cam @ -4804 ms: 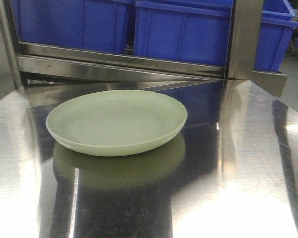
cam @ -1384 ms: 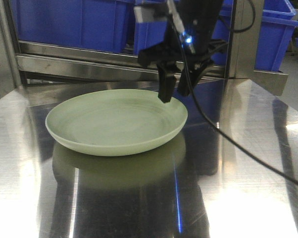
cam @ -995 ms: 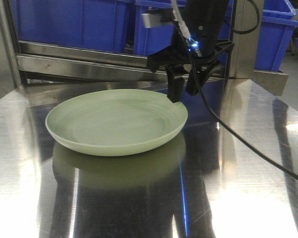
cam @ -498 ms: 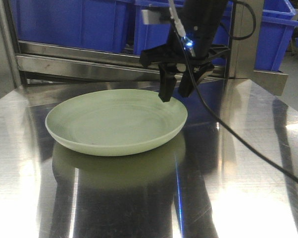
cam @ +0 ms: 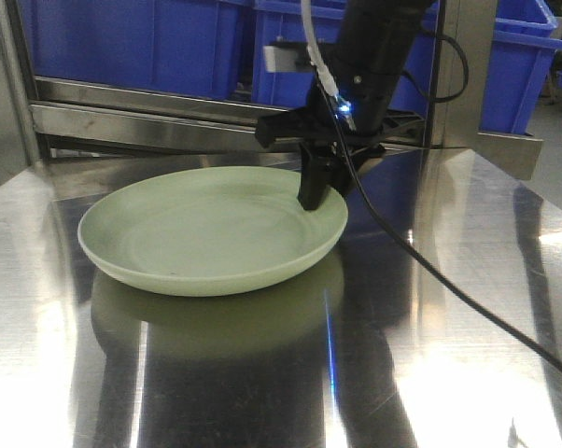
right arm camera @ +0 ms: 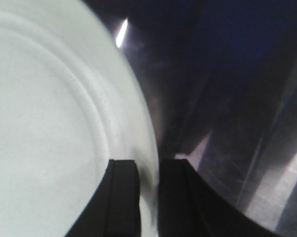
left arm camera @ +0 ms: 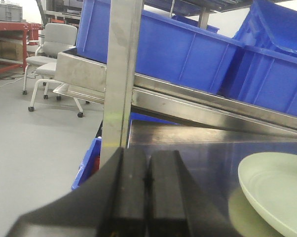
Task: Place green plate on second shelf with right arm
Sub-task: 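Close the right gripper on the plate rim and tilt it up, then lift the plate with the right gripper up off the table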
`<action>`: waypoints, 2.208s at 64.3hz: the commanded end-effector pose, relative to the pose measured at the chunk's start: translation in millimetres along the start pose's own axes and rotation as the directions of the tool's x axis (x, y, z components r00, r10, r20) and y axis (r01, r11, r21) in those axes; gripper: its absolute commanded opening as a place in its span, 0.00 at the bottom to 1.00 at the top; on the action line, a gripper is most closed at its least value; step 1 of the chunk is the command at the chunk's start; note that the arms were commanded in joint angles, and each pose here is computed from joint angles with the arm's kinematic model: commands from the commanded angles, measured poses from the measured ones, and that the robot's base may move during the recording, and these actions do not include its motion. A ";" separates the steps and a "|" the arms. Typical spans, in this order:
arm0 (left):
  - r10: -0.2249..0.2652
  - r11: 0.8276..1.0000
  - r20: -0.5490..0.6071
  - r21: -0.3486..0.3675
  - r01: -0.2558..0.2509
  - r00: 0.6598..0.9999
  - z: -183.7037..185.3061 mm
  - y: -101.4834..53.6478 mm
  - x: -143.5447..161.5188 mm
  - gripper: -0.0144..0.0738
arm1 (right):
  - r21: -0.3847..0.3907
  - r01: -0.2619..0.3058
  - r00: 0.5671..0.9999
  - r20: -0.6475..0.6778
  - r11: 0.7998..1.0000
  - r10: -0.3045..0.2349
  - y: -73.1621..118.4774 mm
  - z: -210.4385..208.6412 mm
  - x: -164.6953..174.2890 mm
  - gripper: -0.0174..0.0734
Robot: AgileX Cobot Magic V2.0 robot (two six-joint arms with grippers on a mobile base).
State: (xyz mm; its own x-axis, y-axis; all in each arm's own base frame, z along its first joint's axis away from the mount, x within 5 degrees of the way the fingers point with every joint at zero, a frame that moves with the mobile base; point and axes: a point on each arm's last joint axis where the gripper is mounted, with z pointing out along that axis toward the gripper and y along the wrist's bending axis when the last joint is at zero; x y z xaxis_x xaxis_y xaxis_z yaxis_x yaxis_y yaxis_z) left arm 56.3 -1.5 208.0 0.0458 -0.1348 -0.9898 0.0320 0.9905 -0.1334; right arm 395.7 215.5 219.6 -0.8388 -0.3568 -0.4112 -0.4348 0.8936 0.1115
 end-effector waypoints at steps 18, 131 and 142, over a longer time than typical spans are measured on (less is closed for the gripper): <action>-0.012 1.000 0.067 0.006 0.011 0.998 -0.6 1.0 4.7 0.31 | -0.003 0.031 0.997 0.065 1.000 -0.031 6.0 -54.4 -18.6 0.25; -0.012 1.000 0.067 0.006 0.011 0.998 -0.6 1.0 4.7 0.31 | 0.000 0.043 0.616 0.787 0.999 -0.027 13.9 -314.9 128.4 0.25; -0.012 1.000 0.067 0.006 0.011 0.998 -0.6 1.0 4.7 0.31 | -0.040 0.010 0.602 0.798 0.999 0.026 9.4 -301.2 169.3 0.25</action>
State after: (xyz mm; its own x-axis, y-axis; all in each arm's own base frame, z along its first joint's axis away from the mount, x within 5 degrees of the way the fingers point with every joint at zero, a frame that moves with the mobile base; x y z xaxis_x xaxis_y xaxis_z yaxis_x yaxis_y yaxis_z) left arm 56.3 -1.5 208.0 0.0458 -0.1348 -0.9898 0.0320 0.9905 -0.1334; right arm 164.8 89.7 411.3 -0.3744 -0.0909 -0.9228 -0.4592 0.8828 0.0993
